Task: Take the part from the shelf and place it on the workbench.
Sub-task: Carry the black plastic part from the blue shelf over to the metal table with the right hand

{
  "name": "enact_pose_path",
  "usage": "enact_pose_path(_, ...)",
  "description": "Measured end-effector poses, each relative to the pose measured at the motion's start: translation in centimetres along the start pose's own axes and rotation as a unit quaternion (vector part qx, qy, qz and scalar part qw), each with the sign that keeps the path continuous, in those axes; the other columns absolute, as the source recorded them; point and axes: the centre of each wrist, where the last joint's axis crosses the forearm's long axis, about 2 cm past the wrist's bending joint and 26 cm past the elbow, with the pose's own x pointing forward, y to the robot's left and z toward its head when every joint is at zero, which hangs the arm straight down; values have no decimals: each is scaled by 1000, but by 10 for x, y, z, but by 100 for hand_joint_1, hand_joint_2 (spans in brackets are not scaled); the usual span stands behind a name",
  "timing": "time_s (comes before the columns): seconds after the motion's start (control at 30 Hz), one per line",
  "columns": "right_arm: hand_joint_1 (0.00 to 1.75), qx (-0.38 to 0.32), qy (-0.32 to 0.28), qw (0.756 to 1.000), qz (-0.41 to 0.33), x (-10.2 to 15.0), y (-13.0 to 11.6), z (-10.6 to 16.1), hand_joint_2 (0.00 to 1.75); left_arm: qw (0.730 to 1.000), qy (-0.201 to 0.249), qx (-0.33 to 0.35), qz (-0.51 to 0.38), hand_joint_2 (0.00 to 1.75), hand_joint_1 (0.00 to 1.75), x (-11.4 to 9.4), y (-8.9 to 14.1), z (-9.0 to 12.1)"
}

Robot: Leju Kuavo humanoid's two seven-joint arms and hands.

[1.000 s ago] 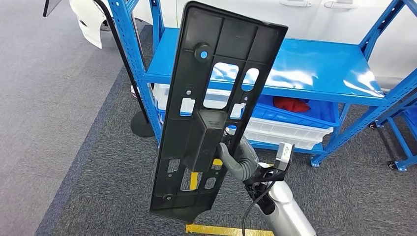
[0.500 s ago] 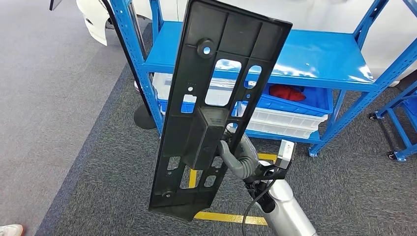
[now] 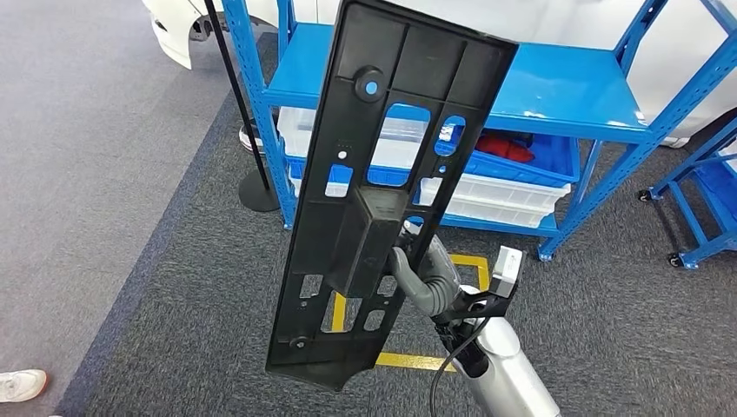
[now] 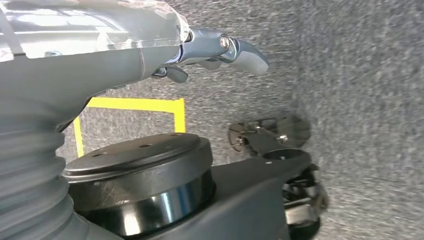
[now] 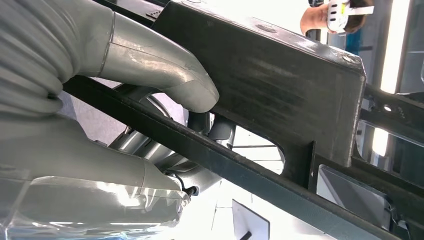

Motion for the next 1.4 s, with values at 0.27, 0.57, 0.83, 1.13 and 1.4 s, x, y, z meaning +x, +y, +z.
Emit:
enact_pose_path(0.27,175,-15,-4,1000,7,4,4,7,175,1000,1,-1,-5,175,0,-2,0,0)
enact_pose_path(0.57,175,-32,-4,999,25,9,6,17,175,1000,3,-2,-9,175,0,-2,1,0)
enact_pose_path(0.83,175,-46,-9,998,45,19,2,28,175,1000,3,-7,-8,175,0,-3,0,1)
enact_pose_path(1.13,175,-39,-13,998,45,20,1,28,175,1000,-2,-1,-8,175,0,-2,1,0)
enact_pose_path(1.4,175,-39,-15,998,45,20,0,27,175,1000,-5,3,-10,175,0,-3,2,0)
